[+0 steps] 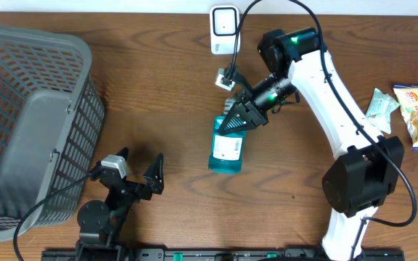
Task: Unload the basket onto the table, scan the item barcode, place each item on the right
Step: 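Hold the mouthwash label against the white scanner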
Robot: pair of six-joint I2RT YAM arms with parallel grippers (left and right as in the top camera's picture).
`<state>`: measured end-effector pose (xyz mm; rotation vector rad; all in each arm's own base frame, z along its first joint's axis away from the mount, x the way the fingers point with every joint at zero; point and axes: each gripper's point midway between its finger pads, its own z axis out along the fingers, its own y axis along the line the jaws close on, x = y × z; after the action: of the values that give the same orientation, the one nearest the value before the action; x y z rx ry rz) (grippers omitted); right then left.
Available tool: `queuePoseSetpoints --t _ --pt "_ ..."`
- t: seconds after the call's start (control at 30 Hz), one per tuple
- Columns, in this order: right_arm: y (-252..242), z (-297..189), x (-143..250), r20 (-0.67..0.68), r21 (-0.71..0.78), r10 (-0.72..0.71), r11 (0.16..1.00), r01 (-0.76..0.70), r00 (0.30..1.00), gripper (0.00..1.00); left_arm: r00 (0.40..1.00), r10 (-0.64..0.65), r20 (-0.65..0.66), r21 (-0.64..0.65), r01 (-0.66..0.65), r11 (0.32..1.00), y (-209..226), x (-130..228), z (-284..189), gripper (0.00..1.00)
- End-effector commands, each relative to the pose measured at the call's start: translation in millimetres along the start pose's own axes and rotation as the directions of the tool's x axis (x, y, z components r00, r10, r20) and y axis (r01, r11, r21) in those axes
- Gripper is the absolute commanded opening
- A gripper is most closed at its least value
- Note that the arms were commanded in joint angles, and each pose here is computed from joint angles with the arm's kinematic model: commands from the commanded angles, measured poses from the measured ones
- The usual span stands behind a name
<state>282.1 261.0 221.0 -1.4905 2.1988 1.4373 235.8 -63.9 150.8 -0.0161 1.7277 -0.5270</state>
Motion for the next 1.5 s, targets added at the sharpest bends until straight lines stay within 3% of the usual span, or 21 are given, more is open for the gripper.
queuePoseSetpoints --t 0.0,0.1,0.2,0.23,0.33,0.4,0.5,0.6,0.7,0.83,1.1,1.2,1.3,1.47 --pt "-11.7 -6.1 -6.1 -0.025 0.108 -0.054 0.993 0.056 0.998 0.02 0.999 -0.011 -0.037 -0.003 0.011 1.000 3.7 15.2 1.9 0.99" --pt "-55.8 -9.7 -4.6 -0.087 0.339 0.054 0.941 -0.022 0.995 0.02 0.999 -0.011 -0.037 -0.003 0.011 1.000 3.7 15.2 1.9 0.99" --pt "-104.4 -28.6 -3.9 -0.075 0.639 0.206 0.761 -0.111 0.976 0.01 0.999 -0.011 -0.037 -0.003 0.011 1.000 3.7 15.2 1.9 0.99" --pt "-121.1 -40.6 -6.5 -0.040 0.748 0.246 0.650 -0.134 0.968 0.01 0.999 -0.011 -0.037 -0.003 0.011 1.000 3.7 15.2 1.9 0.99" --pt "-144.3 -65.5 -16.9 0.048 0.882 0.263 0.441 -0.165 0.964 0.01 0.999 -0.011 -0.037 -0.003 0.011 1.000 3.7 15.2 1.9 0.99" --pt "-156.4 -82.7 -27.9 0.131 0.930 0.243 0.305 -0.203 0.961 0.01 0.999 -0.011 -0.037 -0.003 0.011 1.000 3.7 15.2 1.9 0.99" --pt "-171.6 -97.9 -43.2 0.192 0.959 0.186 0.175 -0.224 0.964 0.03 0.999 -0.011 -0.037 -0.003 0.011 1.000 3.7 15.2 1.9 0.99" --pt "-190.8 -108.3 -47.9 0.207 0.974 0.156 0.064 -0.219 0.966 0.03 0.999 -0.011 -0.037 -0.003 0.011 1.000 3.7 15.2 1.9 0.99" --pt "-215.7 -134.0 -53.5 0.229 0.962 0.101 -0.177 -0.209 0.968 0.04 0.999 -0.011 -0.037 -0.003 0.011 1.000 3.7 15.2 1.9 0.99" --pt "-228.1 -148.7 -76.3 0.228 0.910 -0.010 -0.355 -0.217 0.974 0.04 0.999 -0.011 -0.037 -0.003 0.011 1.000 3.7 15.2 1.9 0.99" --pt "-257.2 -133.3 -116.6 0.097 0.864 -0.156 -0.478 -0.161 0.983 0.01 0.999 -0.011 -0.037 -0.003 0.011 1.000 3.7 15.2 1.9 0.99" --pt "-260.6 -134.1 -129.5 0.011 0.810 -0.181 -0.575 -0.115 0.984 0.01 0.999 -0.011 -0.037 -0.003 0.011 1.000 3.7 15.2 1.9 0.99" --pt "-270.3 -129.1 -144.1 -0.107 0.774 -0.159 -0.633 -0.018 0.981 0.01 0.999 -0.011 -0.037 -0.003 0.011 1.000 3.7 15.2 1.9 0.99" --pt "-285.0 -129.6 -169.5 -0.164 0.734 -0.138 -0.678 0.028 0.977 0.04 0.999 -0.011 -0.037 -0.003 0.011 1.000 3.7 15.2 1.9 0.99"
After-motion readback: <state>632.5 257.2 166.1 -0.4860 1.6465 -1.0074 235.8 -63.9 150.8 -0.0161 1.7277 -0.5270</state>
